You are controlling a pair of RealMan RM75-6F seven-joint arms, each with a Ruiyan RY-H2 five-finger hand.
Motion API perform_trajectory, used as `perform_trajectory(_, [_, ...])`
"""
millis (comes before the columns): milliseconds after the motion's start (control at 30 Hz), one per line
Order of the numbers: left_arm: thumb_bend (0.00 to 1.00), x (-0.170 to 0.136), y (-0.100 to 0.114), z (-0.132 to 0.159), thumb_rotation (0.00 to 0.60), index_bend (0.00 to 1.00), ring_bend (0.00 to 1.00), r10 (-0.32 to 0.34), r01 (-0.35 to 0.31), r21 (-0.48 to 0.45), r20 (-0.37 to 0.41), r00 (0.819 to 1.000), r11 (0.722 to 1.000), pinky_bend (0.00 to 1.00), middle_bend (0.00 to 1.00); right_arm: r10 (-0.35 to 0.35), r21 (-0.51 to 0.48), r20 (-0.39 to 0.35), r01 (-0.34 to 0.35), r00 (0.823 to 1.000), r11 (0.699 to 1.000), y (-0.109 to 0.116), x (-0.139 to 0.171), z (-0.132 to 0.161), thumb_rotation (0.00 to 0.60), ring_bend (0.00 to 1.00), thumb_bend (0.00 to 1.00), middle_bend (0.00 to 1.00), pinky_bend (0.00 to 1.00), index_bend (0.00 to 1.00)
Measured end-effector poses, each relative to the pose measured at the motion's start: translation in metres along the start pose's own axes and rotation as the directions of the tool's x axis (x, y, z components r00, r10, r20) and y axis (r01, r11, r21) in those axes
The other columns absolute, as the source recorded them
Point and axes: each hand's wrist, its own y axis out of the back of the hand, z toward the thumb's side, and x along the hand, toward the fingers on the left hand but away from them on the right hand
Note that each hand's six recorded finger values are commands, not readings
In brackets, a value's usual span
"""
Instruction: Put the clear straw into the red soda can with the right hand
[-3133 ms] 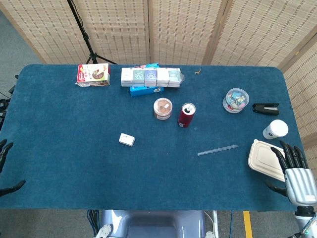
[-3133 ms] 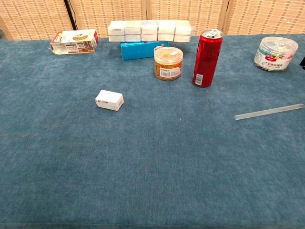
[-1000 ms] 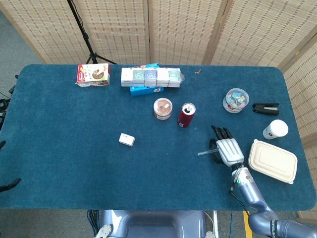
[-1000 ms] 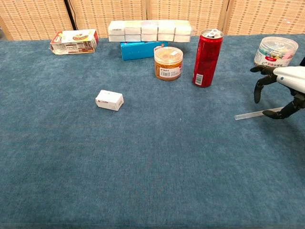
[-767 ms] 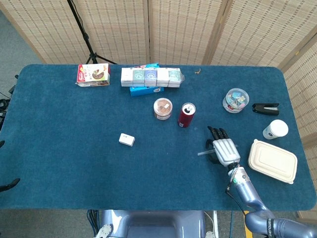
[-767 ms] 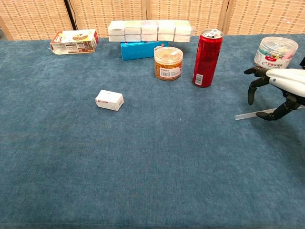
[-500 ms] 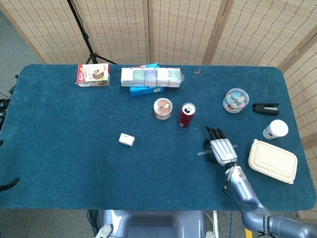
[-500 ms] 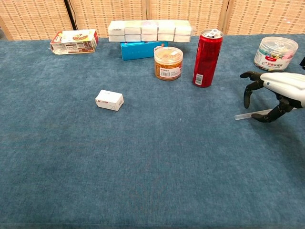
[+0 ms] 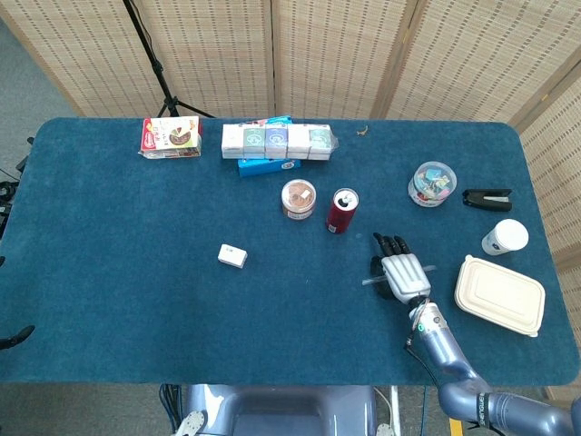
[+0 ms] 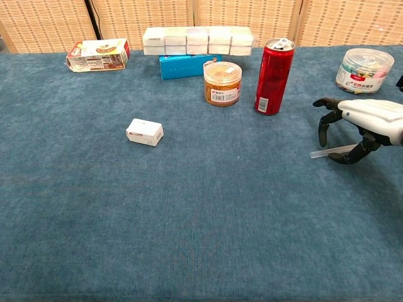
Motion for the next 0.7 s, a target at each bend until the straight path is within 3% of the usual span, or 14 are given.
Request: perform_trajectory(700, [0.01, 0.0009, -0.0011, 0.0000, 0.600, 0.00, 0.00, -0.005, 0.005, -0.002, -0.002, 1.000, 1.000, 0.00, 0.00, 0.013, 0.000, 0.003, -0.013, 1.000, 1.000, -0.0051, -0.0027, -0.0032, 0.600, 0.00, 0.43, 0.00, 0.00, 0.51])
